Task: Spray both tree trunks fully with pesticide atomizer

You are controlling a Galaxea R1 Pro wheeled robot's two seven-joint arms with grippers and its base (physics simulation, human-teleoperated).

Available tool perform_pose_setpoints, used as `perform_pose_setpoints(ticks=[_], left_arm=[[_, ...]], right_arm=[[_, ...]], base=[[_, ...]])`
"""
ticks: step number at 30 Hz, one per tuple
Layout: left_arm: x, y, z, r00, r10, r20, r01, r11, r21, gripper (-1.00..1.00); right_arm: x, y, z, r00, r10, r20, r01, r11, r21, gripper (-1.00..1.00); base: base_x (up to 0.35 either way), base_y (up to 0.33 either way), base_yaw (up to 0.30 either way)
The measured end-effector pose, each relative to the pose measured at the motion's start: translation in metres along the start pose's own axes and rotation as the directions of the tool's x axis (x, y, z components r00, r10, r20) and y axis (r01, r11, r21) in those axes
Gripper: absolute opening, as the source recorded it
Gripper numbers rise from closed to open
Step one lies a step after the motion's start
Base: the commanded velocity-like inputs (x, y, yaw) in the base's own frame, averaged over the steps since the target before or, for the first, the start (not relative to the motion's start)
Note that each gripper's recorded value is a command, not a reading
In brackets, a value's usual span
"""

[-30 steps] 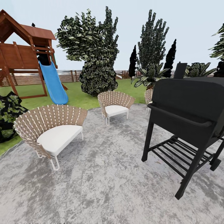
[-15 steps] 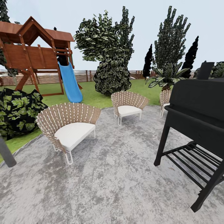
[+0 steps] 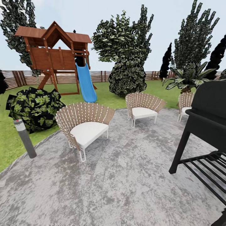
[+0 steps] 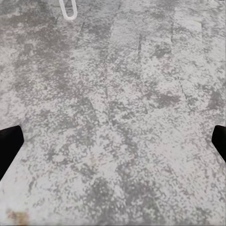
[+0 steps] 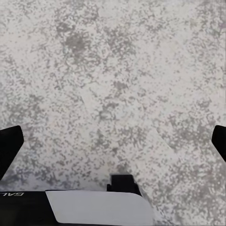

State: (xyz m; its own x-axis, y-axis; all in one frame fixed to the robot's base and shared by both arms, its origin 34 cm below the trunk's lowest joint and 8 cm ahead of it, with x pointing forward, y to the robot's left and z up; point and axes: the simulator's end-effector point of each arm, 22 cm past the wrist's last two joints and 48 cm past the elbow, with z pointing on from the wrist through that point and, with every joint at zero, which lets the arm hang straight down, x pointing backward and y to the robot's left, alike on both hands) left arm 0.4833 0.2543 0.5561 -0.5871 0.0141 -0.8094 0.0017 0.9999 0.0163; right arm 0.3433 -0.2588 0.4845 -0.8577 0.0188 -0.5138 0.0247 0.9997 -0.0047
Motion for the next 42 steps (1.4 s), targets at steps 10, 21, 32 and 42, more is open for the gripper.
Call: perform_pose_setpoints(ticks=[10,21,32,42], left_arm=[[0.0000,0.0000,0.0000,1.000,0.000,0.000,0.000,1.000,0.000,1.00],[0.0000,0.0000,0.0000,1.000,0.000,0.000,0.000,1.000,0.000,1.00],[-0.0003,0.0004,0.0001,1.000,0.000,0.001,0.000,1.000,-0.002,1.00],[-0.0005,0.0009,0.0002,1.000,-0.002,0.001,0.002,1.000,-0.003,1.00]], right_arm=[[0.0000,-0.0001,0.0000,1.000,0.000,0.000,0.000,1.000,0.000,1.00],[0.0000,-0.0001,0.0000,1.000,0.000,0.000,0.000,1.000,0.000,1.00],[0.0000,0.0000,0.0000,1.000,0.000,0.000,0.000,1.000,0.000,1.00],[0.0000,-0.0001,0.0000,1.000,0.000,0.000,0.000,1.000,0.000,1.00]], base=[[0.000,0.000,0.287],[0.000,0.000,0.287],[0.000,0.000,0.287],[0.000,0.000,0.287]])
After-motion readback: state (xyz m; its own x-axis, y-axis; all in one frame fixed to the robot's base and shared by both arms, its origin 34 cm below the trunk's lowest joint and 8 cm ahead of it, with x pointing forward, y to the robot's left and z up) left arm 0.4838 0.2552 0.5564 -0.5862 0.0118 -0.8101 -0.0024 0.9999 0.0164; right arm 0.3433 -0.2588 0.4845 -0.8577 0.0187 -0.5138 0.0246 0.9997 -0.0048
